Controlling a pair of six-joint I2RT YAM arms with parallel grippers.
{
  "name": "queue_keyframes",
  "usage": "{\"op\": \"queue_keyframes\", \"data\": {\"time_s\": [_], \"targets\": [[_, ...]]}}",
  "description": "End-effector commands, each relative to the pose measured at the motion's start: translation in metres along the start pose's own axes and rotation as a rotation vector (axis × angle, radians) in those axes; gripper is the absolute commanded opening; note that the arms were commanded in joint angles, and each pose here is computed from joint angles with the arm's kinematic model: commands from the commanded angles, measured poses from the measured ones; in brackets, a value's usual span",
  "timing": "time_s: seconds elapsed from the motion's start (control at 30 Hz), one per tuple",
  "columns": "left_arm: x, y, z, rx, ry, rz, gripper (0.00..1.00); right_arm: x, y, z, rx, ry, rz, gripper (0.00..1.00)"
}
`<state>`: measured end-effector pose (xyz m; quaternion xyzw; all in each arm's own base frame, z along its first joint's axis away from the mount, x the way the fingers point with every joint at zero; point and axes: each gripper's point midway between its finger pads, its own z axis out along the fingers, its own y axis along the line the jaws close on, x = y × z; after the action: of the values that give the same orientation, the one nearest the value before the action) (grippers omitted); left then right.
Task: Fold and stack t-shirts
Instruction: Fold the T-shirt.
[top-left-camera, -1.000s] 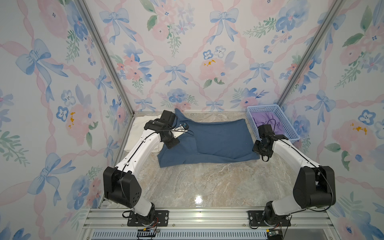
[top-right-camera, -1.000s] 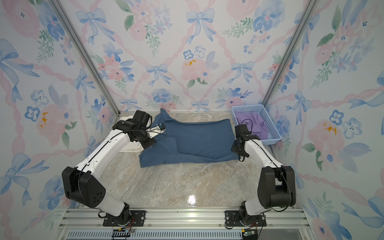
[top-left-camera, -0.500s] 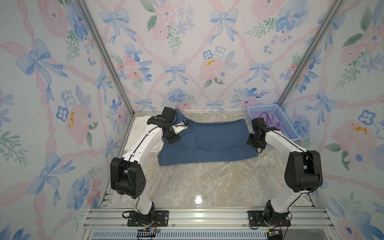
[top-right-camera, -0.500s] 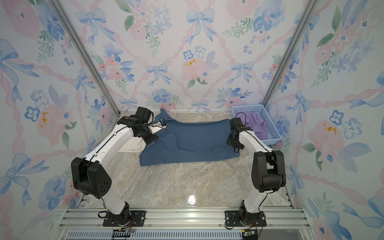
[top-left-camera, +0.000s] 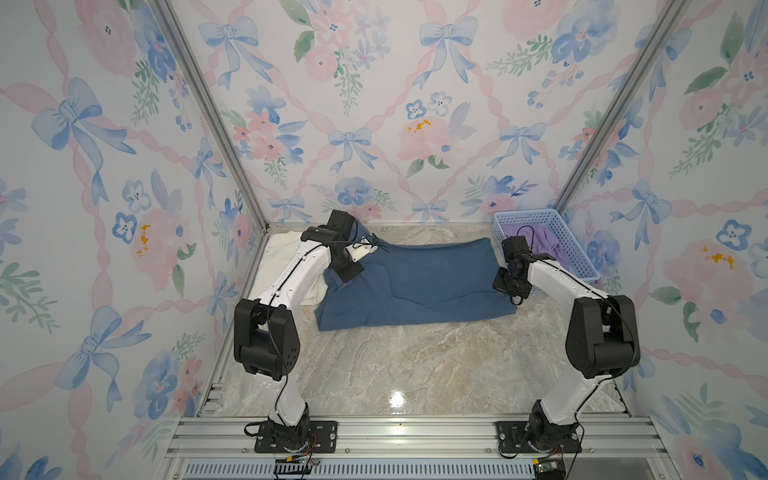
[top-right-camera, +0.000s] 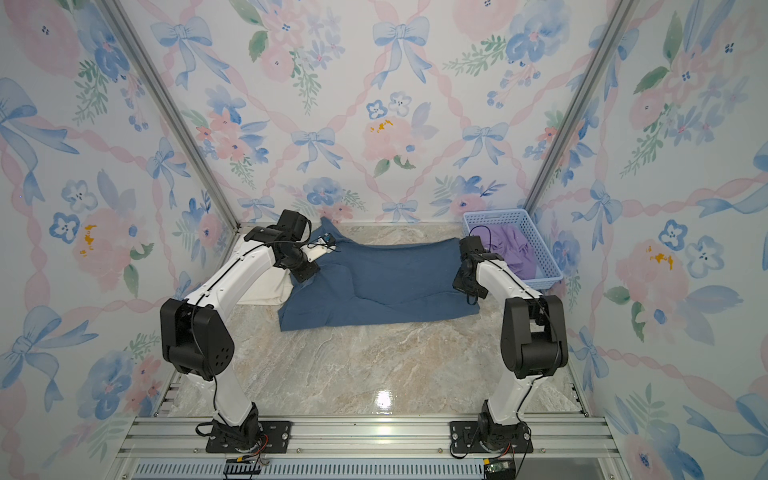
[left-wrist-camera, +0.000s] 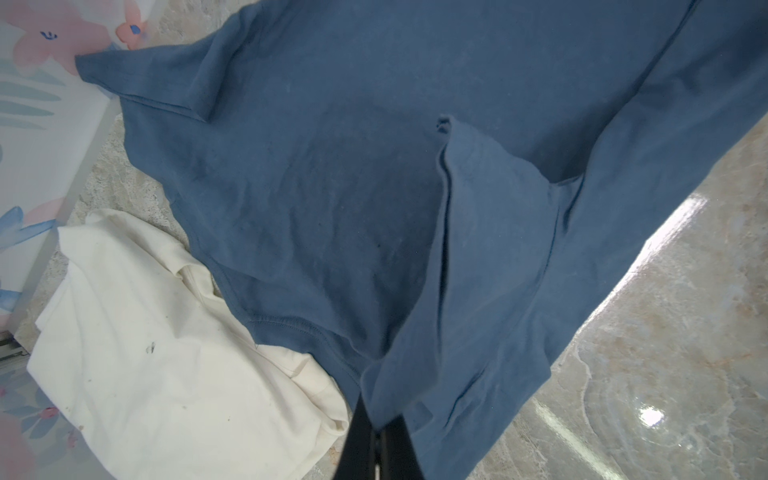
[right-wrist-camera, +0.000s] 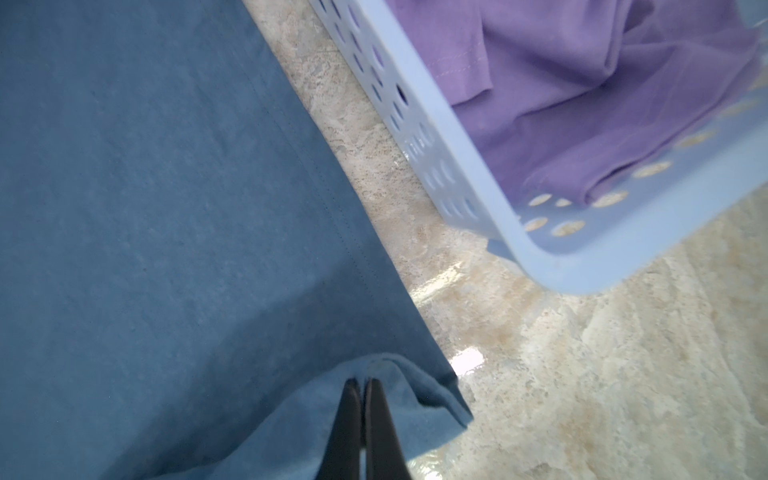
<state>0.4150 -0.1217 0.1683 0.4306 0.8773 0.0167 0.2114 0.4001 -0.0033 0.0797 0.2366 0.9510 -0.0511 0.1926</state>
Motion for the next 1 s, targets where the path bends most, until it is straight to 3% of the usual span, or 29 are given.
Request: {"op": "queue_keyframes", "data": {"time_s": [0.0,0.47,0.5,0.6,0.63,0.73,0.97], "targets": [[-0.003,0.013,0.008,-0.018,0.004,-0.048,0.00,-0.003,-0.016,-0.009,0.026,-0.033,0.040,0.00],[-0.001,0.021,0.026,-0.022,0.036,-0.068,0.00,-0.009,-0.020,-0.007,0.037,-0.059,0.076,0.00],[-0.001,0.021,0.027,-0.021,0.038,-0.067,0.00,-0.010,-0.019,-0.006,0.036,-0.058,0.077,0.03],[-0.001,0.021,0.030,-0.017,0.040,-0.067,0.00,-0.011,-0.014,-0.004,0.027,-0.050,0.070,0.46],[-0.001,0.021,0.031,-0.017,0.043,-0.067,0.02,-0.011,-0.011,-0.004,0.022,-0.053,0.059,0.55],[-0.002,0.022,0.036,-0.014,0.046,-0.105,0.05,-0.012,-0.003,-0.014,0.021,-0.094,0.015,0.63],[-0.009,0.035,0.055,-0.037,0.059,-0.152,0.08,0.003,0.028,-0.065,-0.026,-0.201,-0.122,0.65]]}}
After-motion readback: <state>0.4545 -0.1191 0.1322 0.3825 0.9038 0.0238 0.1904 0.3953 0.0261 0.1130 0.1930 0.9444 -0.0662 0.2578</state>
